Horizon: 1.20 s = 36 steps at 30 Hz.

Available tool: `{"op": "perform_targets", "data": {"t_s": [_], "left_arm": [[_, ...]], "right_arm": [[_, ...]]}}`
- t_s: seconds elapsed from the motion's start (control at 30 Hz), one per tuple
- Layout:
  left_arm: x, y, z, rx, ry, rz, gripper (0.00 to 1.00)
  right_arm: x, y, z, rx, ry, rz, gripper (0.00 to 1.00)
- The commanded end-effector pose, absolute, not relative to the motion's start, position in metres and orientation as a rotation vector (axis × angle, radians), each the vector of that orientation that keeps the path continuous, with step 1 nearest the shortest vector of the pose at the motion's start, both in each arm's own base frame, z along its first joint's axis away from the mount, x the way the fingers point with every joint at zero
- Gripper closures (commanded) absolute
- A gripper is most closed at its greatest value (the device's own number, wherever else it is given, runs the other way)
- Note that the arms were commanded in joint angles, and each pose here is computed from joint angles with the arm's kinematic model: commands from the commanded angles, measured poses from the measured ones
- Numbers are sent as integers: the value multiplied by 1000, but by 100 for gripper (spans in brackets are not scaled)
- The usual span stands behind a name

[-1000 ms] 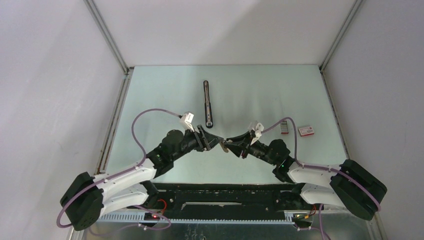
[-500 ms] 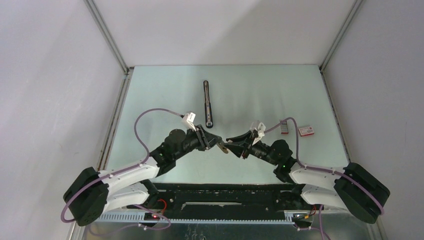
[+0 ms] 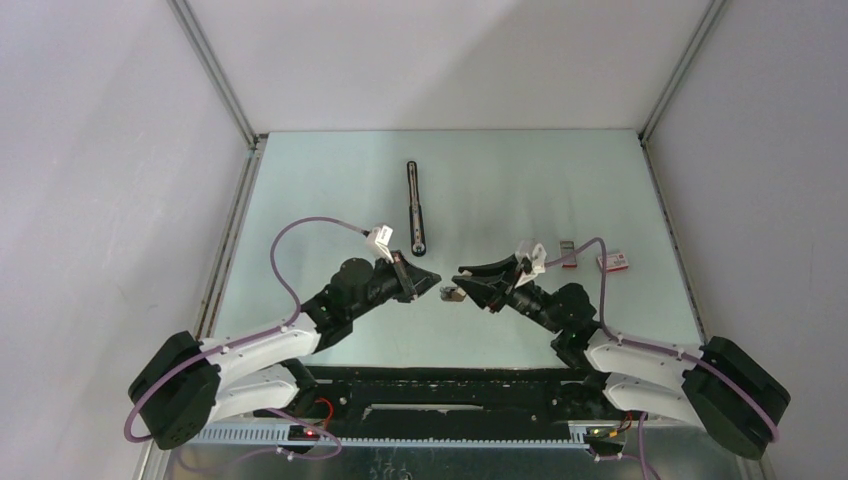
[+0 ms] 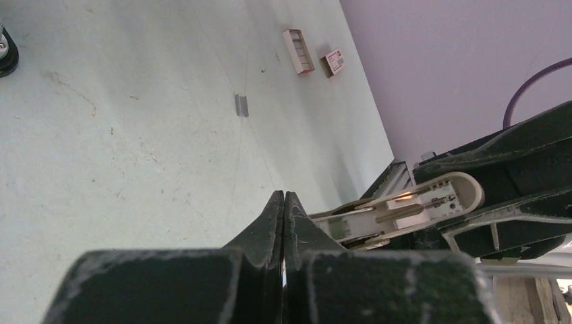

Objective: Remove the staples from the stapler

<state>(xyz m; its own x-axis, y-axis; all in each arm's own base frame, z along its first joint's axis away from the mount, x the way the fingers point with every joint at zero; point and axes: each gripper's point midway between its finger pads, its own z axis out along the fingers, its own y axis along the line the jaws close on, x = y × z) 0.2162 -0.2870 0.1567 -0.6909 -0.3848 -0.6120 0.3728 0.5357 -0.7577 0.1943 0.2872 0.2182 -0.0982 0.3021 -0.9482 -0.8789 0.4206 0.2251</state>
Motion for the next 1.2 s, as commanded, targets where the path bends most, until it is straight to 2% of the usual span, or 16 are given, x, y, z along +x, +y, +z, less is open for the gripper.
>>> {"op": "perform_targets", "data": {"t_s": [0.0,0.2,0.47,0.53,0.67,0.87,1.0,1.17], "left_arm": [[218,-295,176,-2,1931,-1273,100],[218,-299,172,10,1953,-1277,99],[220,-292,167,30,1960,-1212,95],[222,-284,165,44,1963,-1150,92],[229,-264,165,39,1943,-1011,79],[233,-238,170,21,1907,-882,67],[232,-230,170,19,1902,-848,65],[231,-227,167,7,1907,-846,65]], "right_arm": [[199,274,245,-453,1224,1087,100],[199,272,254,-413,1201,1113,100],[204,271,239,-437,1262,1053,100],[207,269,233,-440,1296,1022,100],[222,263,219,-404,1444,928,100],[252,244,191,-245,1679,758,100],[271,230,173,-55,1884,748,100],[284,212,140,209,2182,878,100]]}}
